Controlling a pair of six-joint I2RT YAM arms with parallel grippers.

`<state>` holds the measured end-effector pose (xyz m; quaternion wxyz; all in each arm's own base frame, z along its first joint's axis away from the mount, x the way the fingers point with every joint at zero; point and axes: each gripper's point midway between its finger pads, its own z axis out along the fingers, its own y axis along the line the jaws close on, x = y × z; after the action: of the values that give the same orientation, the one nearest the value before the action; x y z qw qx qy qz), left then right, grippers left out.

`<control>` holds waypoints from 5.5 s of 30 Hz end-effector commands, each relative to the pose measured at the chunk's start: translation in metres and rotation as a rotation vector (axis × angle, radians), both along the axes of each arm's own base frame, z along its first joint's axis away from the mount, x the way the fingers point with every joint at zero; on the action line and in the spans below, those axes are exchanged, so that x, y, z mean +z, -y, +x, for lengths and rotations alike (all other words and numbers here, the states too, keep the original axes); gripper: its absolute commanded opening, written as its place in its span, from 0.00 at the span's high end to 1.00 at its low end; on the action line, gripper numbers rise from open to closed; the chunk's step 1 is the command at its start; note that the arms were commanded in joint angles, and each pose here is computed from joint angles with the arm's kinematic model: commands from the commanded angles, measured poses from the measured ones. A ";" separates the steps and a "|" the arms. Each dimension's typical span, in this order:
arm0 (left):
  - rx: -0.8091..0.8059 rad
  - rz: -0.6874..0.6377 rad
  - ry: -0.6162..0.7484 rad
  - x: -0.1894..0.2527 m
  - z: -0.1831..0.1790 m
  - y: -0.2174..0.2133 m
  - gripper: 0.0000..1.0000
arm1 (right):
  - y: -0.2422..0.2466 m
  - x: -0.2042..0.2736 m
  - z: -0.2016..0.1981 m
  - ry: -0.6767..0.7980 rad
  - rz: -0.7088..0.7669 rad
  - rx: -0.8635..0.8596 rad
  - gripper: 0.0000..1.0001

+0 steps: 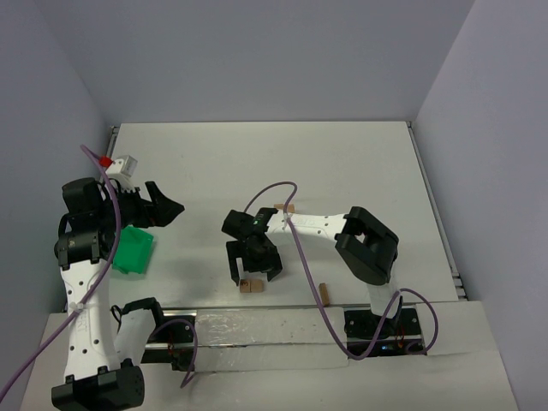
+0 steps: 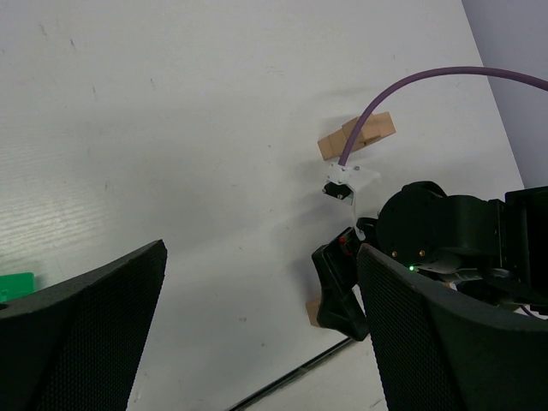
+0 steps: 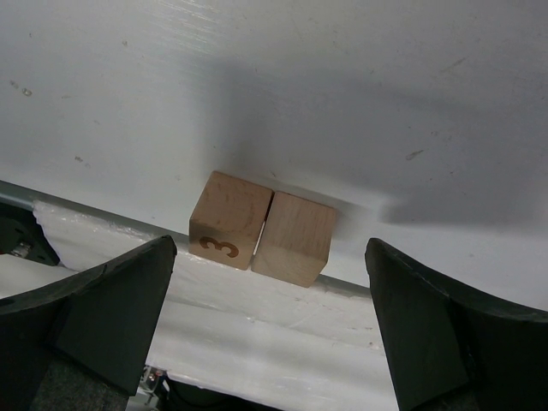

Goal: Build the wood block tower

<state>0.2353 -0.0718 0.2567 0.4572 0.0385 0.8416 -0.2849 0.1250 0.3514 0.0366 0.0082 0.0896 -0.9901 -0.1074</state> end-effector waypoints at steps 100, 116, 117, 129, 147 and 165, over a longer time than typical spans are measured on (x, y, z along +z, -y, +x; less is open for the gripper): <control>-0.014 -0.031 0.019 0.002 0.011 -0.002 0.02 | 0.103 0.192 0.157 0.590 0.312 -0.078 0.97; -0.013 -0.024 0.029 0.004 0.007 -0.001 0.03 | 0.252 0.111 0.217 0.399 0.003 -0.174 1.00; -0.014 -0.023 0.031 0.005 0.006 -0.001 0.03 | 0.255 0.107 0.220 0.383 -0.007 -0.158 1.00; -0.030 -0.019 0.043 0.007 0.006 0.000 0.03 | 0.259 0.009 0.257 0.141 -0.038 0.054 1.00; -0.031 -0.025 0.041 0.005 0.011 0.000 0.03 | 0.264 -0.013 0.279 0.116 -0.122 0.033 0.31; -0.020 -0.028 0.039 0.003 0.013 -0.002 0.03 | 0.266 0.011 0.263 0.142 -0.154 -0.176 0.00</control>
<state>0.2408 -0.0717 0.2518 0.4510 0.0380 0.8396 -0.3004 0.3920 0.0852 0.0221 -0.0318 0.0474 -0.9979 -0.0319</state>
